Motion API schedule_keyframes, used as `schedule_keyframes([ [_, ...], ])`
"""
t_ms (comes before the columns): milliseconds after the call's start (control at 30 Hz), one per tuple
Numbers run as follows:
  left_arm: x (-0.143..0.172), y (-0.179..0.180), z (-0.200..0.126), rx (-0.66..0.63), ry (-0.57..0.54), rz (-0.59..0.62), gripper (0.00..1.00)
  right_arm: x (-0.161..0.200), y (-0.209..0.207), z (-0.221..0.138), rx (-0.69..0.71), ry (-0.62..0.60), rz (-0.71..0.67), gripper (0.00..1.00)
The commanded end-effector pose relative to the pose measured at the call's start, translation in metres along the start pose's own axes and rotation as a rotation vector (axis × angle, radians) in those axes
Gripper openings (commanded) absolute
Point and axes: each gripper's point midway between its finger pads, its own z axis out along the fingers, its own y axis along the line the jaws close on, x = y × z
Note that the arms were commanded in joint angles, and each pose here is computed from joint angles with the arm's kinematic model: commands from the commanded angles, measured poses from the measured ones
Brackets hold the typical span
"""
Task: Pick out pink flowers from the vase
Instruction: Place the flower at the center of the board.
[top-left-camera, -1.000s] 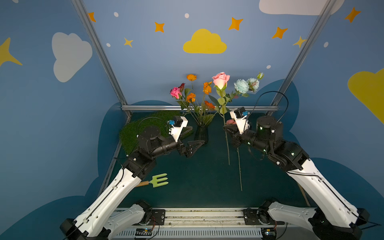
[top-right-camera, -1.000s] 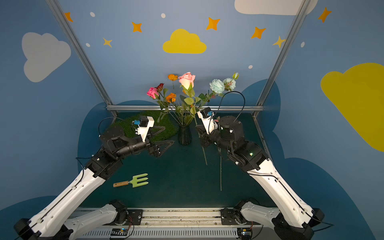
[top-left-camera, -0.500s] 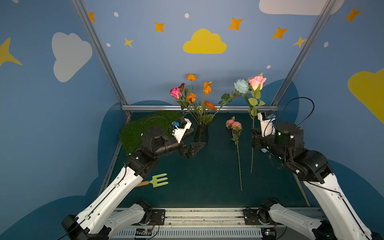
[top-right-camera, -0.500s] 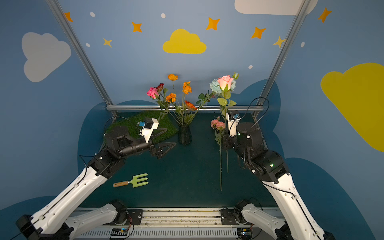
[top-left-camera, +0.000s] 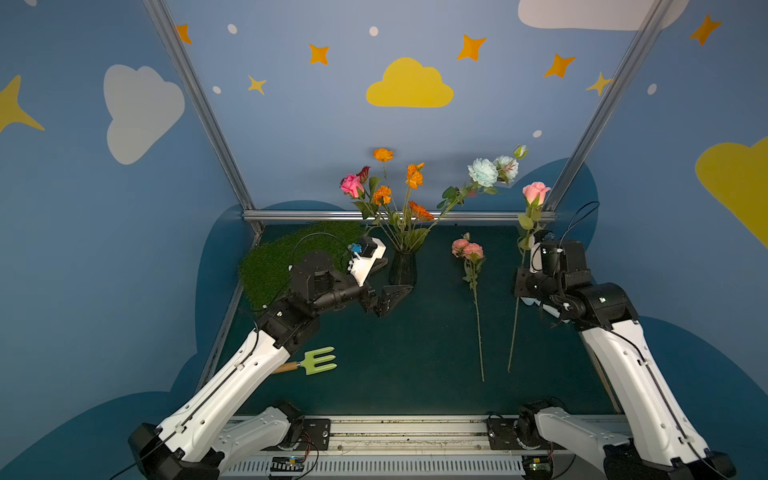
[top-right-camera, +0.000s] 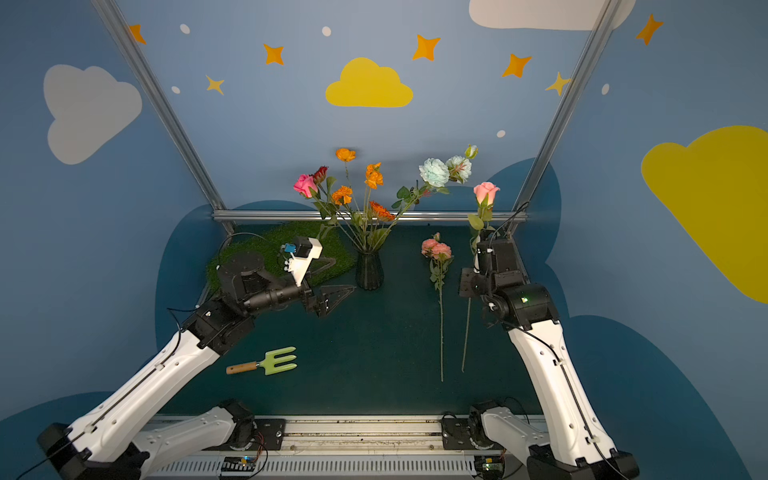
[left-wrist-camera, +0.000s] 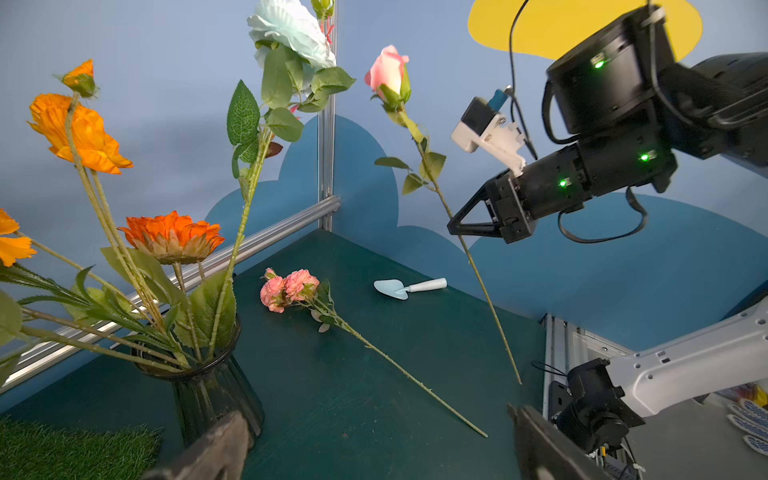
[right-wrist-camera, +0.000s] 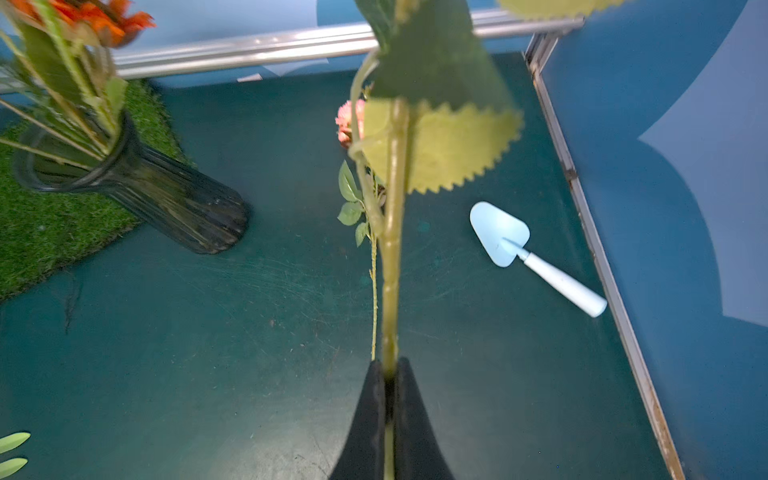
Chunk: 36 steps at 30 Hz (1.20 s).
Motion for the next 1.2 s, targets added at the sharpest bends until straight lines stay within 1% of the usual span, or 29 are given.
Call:
schedule_keyframes([
  [0,0.002,0.000,0.001,0.001,-0.001,0.018,1.00,0.009,0.002,0.019,-0.034,0.040,0.030,0.00],
  [200,0.007,0.003,0.002,-0.017,0.003,0.016,1.00,0.028,-0.001,0.057,-0.046,0.121,0.054,0.00],
  [333,0.013,0.006,0.005,-0.022,0.017,0.005,1.00,0.041,-0.005,0.081,-0.025,0.162,0.056,0.00],
  [400,0.014,0.007,0.006,-0.022,0.016,0.004,1.00,0.044,-0.008,0.092,-0.002,0.173,0.040,0.00],
  [500,0.017,0.009,0.007,-0.030,0.016,0.003,1.00,0.049,-0.019,0.107,0.069,0.196,0.020,0.00],
  [667,0.022,0.012,0.008,-0.039,0.032,0.007,1.00,0.052,-0.023,0.130,0.101,0.247,-0.039,0.00],
  [900,0.027,0.015,0.005,-0.065,0.037,0.020,1.00,0.063,-0.038,0.162,0.194,0.338,-0.051,0.00],
  [1100,0.031,0.019,0.001,-0.085,0.037,0.019,1.00,0.068,-0.036,0.184,0.190,0.419,-0.033,0.00],
  [1167,0.033,0.020,0.001,-0.084,0.040,0.015,1.00,0.076,-0.036,0.193,0.187,0.483,-0.043,0.00],
])
